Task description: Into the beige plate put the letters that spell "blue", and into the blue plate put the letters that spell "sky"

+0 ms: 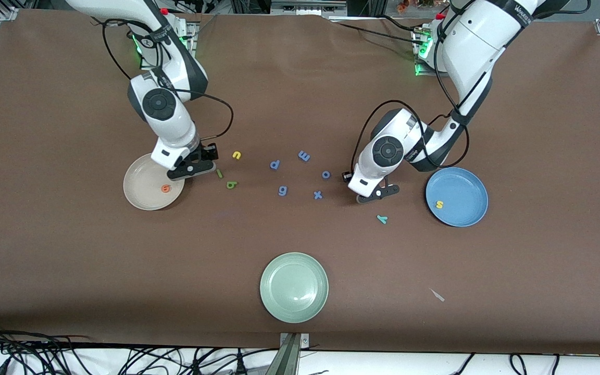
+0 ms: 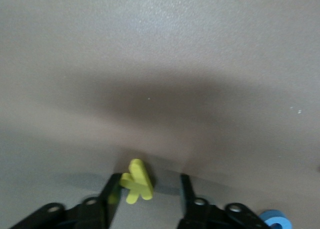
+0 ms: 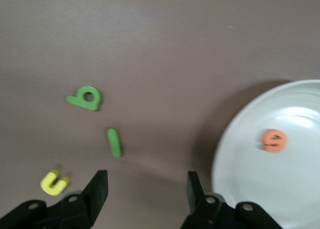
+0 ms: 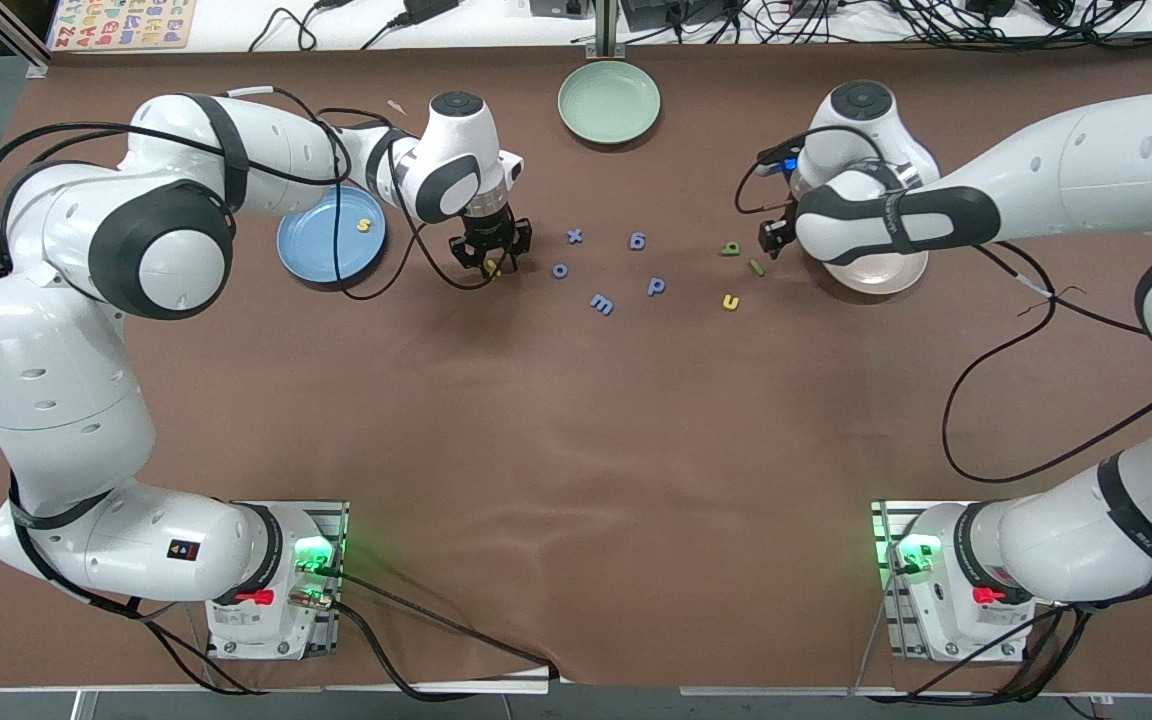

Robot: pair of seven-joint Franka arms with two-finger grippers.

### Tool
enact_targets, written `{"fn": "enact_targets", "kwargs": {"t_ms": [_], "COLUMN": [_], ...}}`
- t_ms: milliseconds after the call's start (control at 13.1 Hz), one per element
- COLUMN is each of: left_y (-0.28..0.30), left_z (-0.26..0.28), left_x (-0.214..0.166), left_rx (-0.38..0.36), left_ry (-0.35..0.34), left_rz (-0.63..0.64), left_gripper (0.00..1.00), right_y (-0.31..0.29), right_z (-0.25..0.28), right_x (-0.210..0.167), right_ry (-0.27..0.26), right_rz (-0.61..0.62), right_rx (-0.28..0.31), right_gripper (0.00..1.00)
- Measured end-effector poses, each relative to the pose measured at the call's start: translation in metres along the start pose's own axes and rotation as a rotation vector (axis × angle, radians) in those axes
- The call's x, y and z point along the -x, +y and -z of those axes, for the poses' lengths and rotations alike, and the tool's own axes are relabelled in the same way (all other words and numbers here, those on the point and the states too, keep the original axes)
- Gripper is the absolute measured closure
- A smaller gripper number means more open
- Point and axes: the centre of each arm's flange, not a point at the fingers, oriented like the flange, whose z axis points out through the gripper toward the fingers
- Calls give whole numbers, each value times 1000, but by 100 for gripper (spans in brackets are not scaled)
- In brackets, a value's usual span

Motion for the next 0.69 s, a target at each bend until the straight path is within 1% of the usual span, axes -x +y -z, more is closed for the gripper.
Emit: {"fn": "enact_targets", "kwargs": {"t_ms": [76, 153, 229, 458, 534, 611, 687], "left_y": [1, 1, 0, -4, -7, -13, -18], "left_z": [1, 2, 2, 12, 21, 34, 50], "left_x": [0, 0, -1, -7, -11, -17, -24], "left_rx": [3, 4, 4, -7, -33, -76, -114], "left_ry": [2, 4, 5, 7, 10, 18, 23], "left_rz": [7, 12, 14, 23, 17, 4, -11], "left_gripper": [65, 74, 77, 77, 77, 77, 77], "right_y": [-6, -11, -15, -19, -20, -21, -22], "right_z": [-5, -10, -14, -28, -32, -37, -43], "right_x": [0, 0, 0, 4, 6, 8, 11], "right_ry": [6, 12, 16, 33, 40, 50, 58], "right_rz": [8, 16, 21, 27, 28, 29, 30], "right_rx": [-7, -13, -19, -37, -43, -51, -60], "right_gripper": [27, 28, 28, 29, 30, 30, 34]}}
